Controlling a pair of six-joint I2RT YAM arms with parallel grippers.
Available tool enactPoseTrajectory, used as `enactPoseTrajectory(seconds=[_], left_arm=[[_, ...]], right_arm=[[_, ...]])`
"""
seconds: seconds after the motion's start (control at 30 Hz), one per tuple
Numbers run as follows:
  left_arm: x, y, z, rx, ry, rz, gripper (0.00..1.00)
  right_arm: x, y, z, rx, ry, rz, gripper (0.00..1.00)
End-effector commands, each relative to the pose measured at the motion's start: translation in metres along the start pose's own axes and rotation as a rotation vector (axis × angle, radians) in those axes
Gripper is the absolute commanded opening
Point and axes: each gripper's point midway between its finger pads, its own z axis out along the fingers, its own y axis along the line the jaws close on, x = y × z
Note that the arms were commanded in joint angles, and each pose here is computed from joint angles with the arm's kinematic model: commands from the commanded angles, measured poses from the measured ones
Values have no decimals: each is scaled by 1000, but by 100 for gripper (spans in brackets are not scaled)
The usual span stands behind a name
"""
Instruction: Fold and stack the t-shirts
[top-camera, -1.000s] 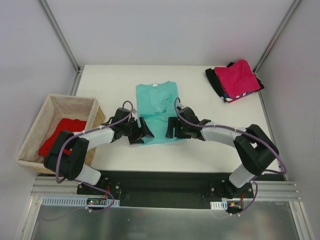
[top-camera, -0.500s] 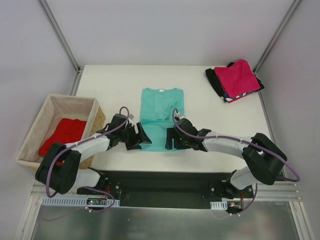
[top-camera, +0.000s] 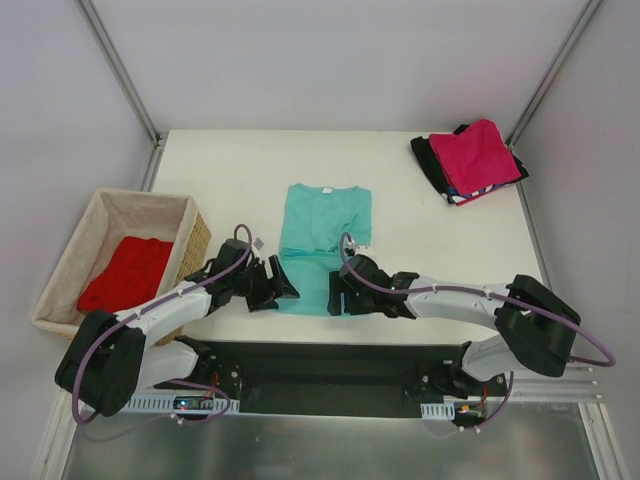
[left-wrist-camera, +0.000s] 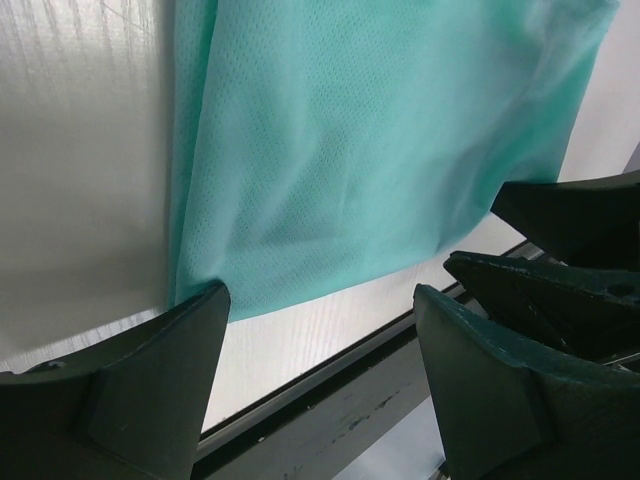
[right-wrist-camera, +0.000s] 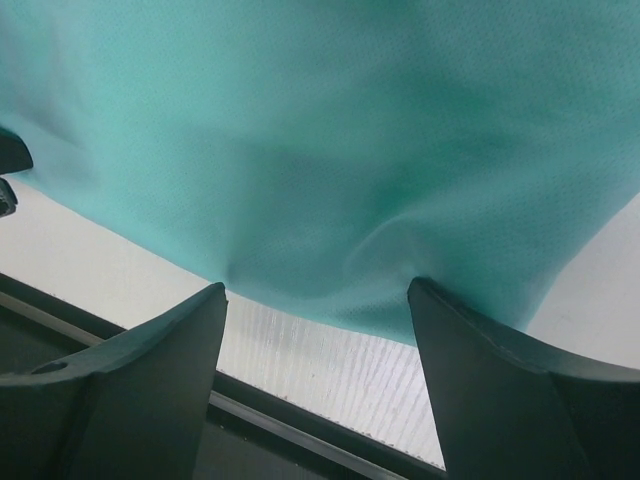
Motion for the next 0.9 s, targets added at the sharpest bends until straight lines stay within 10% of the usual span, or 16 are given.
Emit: enactPoseTrajectory(seconds=[0.0, 0.47, 0.87], left_arm=[[8, 15, -3, -76, 6, -14, 76], [-47, -97, -59, 95, -109, 173, 82], [-80, -102, -28, 9, -88, 211, 82]], right_arm=[[23, -27, -11, 122, 55, -2, 78], [-71, -1, -104, 162, -170, -111, 82], [-91, -8, -57, 156, -136, -61, 82]])
